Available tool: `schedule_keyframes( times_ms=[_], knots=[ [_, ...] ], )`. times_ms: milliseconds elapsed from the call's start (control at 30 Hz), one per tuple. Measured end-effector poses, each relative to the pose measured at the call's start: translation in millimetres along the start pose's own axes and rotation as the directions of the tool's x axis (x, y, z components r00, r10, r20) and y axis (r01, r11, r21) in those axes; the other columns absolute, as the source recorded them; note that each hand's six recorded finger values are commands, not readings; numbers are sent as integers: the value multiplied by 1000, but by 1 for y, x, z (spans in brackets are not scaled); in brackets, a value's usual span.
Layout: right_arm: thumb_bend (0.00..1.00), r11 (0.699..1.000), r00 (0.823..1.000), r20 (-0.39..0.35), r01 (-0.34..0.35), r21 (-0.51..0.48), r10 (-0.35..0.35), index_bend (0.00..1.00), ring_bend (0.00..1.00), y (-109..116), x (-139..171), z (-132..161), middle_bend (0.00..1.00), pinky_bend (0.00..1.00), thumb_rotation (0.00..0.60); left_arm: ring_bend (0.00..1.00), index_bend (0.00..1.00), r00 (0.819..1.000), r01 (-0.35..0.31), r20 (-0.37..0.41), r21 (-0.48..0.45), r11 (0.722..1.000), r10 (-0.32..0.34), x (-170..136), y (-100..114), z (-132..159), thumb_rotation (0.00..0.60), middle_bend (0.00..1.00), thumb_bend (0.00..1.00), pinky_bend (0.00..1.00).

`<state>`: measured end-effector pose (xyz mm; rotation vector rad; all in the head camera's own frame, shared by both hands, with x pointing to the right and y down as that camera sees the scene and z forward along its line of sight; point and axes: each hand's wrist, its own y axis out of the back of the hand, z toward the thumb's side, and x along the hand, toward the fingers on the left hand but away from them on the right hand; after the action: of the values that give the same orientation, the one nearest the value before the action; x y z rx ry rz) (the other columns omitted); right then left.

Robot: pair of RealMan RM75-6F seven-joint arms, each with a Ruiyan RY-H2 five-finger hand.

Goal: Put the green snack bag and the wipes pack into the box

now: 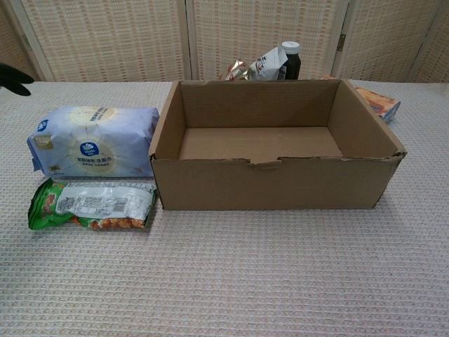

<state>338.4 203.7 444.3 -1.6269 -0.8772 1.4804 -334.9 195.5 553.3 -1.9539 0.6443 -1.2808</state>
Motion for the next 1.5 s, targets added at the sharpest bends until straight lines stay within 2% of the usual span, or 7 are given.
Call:
schedule_keyframes(
  times_ms=[267, 500, 867, 1300, 1500],
  knots=[
    [3, 1000, 1000, 9, -1, 1, 1, 106, 0, 0, -2, -3, 9, 0, 600, 53, 43, 999, 39, 1, 19, 999, -39, 28, -28, 11, 600, 116, 218, 237],
    [4, 1000, 1000, 16, -4, -1, 4, 103, 0, 0, -3, -5, 9, 0, 600, 51, 43, 998, 57, -11, 122, 991, -56, 47, -52, 6, 600, 115, 218, 236],
    [4, 1000, 1000, 21, -4, -3, 4, 103, 0, 0, -4, -6, 9, 0, 600, 50, 44, 987, 159, -64, 159, 974, -150, 66, -91, -6, 600, 115, 219, 230],
    [4, 1000, 999, 40, -2, -7, 2, 103, 0, 1, -6, -11, 9, 0, 600, 47, 44, 980, 198, -57, 187, 962, -191, 84, -103, 1, 600, 115, 218, 230],
    [4, 1000, 999, 50, -3, -4, 3, 103, 0, 1, -8, -14, 9, 0, 600, 3, 44, 980, 197, -55, 206, 958, -190, 94, -106, 4, 600, 86, 219, 206]
  ],
)
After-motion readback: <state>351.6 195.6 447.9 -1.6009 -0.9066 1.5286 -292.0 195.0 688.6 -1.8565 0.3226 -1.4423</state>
